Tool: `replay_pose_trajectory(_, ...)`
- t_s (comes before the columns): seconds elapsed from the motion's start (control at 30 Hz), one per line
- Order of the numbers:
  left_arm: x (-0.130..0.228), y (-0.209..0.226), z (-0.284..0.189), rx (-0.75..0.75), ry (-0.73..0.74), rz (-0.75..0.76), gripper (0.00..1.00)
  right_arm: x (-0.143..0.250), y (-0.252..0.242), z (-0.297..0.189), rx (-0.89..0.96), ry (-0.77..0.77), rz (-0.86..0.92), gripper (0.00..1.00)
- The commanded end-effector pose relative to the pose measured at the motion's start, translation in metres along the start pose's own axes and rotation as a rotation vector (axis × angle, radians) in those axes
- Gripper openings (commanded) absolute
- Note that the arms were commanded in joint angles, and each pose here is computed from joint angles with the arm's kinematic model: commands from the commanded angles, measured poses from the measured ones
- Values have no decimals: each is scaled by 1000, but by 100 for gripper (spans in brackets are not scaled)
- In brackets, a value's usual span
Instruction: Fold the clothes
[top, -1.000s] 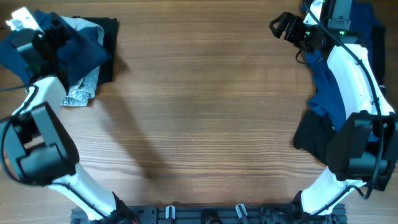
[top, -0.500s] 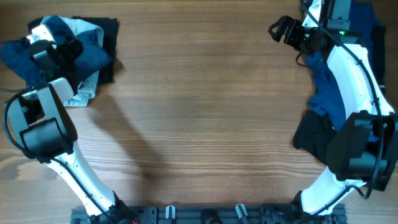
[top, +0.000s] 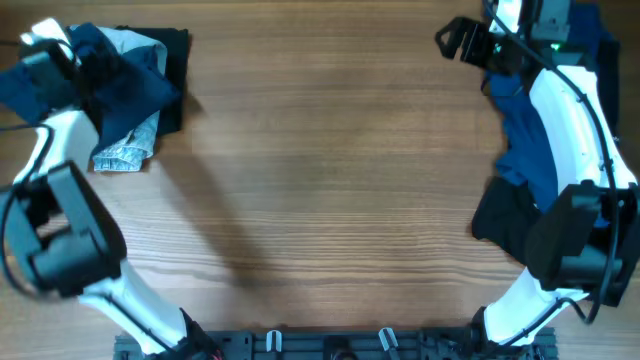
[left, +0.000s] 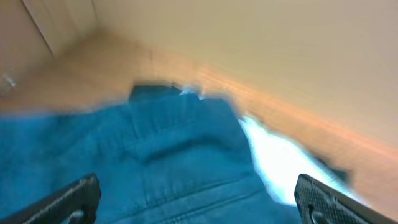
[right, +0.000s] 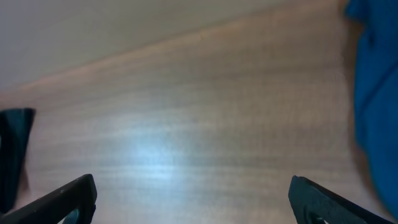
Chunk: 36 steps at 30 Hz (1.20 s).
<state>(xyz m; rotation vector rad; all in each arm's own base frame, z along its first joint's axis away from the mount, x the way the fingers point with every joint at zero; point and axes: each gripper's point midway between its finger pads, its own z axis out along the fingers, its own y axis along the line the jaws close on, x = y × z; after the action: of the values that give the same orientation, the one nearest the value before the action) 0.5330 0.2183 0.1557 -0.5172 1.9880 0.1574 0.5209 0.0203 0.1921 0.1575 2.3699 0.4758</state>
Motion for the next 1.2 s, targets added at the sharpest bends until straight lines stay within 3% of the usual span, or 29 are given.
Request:
replay_pose_trajectory(0.0,-91,-35,-86,108,-144,9,100,-36,22,-47,6,-118,-121,100)
replay_pose_trajectory(0.23,-72,-98,-179,374,33,32,100,-30,31,-111,89,-130,-230,100)
replay_pose_trajectory(0.5,-24,-156,-219,576,229,59,100,-2,40,-185,157,-112,-253,100)
replay_pose_trajectory(0.77,10,-187,-237,637,347,100,100,19,42,-228,212,-110,-247,100)
replay_pose_trajectory(1.17,10,-188,-237,639,347,101,100,34,33,-220,235,-34,-227,100)
